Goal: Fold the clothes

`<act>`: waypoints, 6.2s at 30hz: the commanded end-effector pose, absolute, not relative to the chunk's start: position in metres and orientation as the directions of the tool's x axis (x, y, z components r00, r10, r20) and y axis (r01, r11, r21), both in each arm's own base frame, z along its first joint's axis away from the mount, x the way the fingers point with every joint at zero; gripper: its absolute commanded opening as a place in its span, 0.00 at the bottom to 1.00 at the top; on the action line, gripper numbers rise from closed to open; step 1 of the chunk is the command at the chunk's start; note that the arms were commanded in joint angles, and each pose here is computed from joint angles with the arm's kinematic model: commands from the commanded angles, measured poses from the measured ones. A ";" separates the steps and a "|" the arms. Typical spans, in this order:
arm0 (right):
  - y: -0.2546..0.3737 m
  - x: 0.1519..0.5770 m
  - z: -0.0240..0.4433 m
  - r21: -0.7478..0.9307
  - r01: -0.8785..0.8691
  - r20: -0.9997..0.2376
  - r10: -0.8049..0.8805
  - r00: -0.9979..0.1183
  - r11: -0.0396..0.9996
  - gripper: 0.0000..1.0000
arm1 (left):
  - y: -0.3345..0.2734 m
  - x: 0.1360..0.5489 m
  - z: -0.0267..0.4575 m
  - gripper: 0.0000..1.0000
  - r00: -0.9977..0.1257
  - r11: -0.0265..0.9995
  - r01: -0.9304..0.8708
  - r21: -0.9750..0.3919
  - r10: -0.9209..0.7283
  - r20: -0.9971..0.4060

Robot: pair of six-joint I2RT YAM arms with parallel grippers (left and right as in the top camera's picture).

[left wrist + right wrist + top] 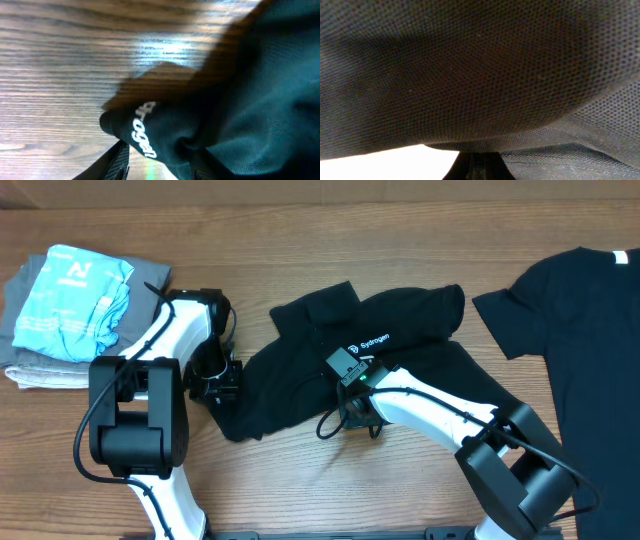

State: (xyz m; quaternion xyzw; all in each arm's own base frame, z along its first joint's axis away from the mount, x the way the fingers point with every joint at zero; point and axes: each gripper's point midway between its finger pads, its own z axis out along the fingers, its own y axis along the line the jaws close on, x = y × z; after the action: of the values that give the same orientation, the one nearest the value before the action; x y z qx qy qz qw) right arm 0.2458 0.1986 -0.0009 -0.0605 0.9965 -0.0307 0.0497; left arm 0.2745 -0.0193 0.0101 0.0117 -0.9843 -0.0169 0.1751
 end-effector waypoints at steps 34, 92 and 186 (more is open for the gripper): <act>0.190 0.236 -0.013 -0.090 -0.109 -0.046 -0.114 -0.992 0.990 0.04 | -0.022 0.292 0.054 0.42 -0.968 0.998 0.048 -0.034 0.055 0.244; 0.189 0.237 -0.013 -0.097 -0.108 -0.050 -0.113 -0.992 0.989 0.04 | -0.013 0.277 0.021 0.05 -0.967 1.000 0.000 0.007 -0.002 0.255; 0.192 0.242 0.014 -0.055 -0.089 -0.110 -0.095 -0.989 0.994 0.04 | -0.006 0.287 0.039 0.04 -0.971 0.986 -0.034 -0.164 0.006 0.239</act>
State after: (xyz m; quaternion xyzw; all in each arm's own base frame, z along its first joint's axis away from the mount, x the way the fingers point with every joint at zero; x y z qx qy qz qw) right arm 0.2451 0.1970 0.0002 -0.0600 0.9964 -0.0336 0.0494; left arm 0.2618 -0.0001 0.0174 -0.0287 -0.9860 0.0723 0.1474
